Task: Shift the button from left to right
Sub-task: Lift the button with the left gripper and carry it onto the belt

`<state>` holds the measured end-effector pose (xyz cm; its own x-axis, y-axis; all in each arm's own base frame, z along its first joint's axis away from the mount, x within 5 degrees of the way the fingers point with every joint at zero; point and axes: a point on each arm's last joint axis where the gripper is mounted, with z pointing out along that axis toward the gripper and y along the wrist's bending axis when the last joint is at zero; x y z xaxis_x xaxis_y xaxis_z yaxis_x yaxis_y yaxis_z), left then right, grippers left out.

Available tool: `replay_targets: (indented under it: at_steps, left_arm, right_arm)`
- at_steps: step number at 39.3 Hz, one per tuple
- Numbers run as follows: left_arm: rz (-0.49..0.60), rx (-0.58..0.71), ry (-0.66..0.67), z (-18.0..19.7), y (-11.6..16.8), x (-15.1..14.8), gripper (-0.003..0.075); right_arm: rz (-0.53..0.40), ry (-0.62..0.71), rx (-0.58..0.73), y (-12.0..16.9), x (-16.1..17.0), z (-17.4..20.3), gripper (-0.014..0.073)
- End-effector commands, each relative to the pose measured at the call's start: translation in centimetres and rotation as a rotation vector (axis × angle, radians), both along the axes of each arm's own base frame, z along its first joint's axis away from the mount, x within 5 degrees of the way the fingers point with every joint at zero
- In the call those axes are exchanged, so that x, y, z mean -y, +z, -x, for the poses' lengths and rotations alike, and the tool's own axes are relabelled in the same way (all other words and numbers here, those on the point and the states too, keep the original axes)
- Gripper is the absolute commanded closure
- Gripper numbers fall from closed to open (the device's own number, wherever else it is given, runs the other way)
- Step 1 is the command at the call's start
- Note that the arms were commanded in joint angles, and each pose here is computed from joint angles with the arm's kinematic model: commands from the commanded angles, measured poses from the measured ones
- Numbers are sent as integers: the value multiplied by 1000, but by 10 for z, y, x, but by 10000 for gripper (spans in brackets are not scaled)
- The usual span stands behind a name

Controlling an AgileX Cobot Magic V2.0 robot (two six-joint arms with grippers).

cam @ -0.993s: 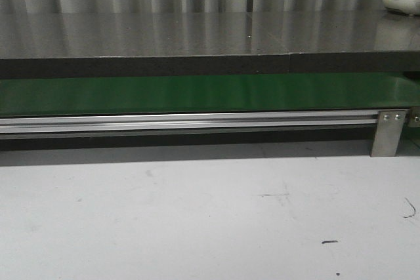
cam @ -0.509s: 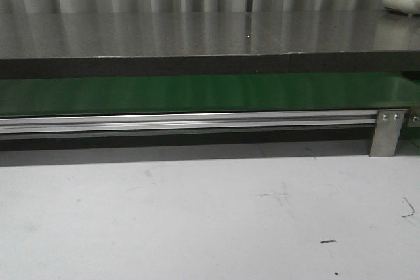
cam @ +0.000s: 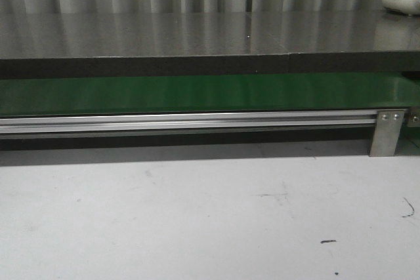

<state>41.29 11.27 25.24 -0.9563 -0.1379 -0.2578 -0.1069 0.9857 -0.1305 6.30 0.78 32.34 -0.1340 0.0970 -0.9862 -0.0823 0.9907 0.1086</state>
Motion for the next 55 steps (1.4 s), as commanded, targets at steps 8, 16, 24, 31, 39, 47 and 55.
replay_targets:
  at_steps: [8,16,24,31,39,47,55]
  left_arm:
    - [-15,94,8,-1,24,4,393]
    - [-11,96,-10,-3,24,10,223]
    - [-24,141,-32,-4,39,20,209]
    - [-37,198,-50,7,70,29,363]
    - [-41,228,-66,25,99,37,652]
    - [-5,175,-123,40,107,57,741]
    - [-68,312,-188,57,122,98,741]
  right_arm:
    - [-3,-17,98,17,1,-1,-49]
    - [-3,-17,98,17,1,-1,-49]
    - [-3,-17,98,17,1,-1,-49]
    - [-3,-17,98,17,1,-1,-49]
    - [-3,-17,96,17,1,-1,-49]
    - [-3,-17,96,17,1,-1,-49]
    - [-3,-17,96,17,1,-1,-49]
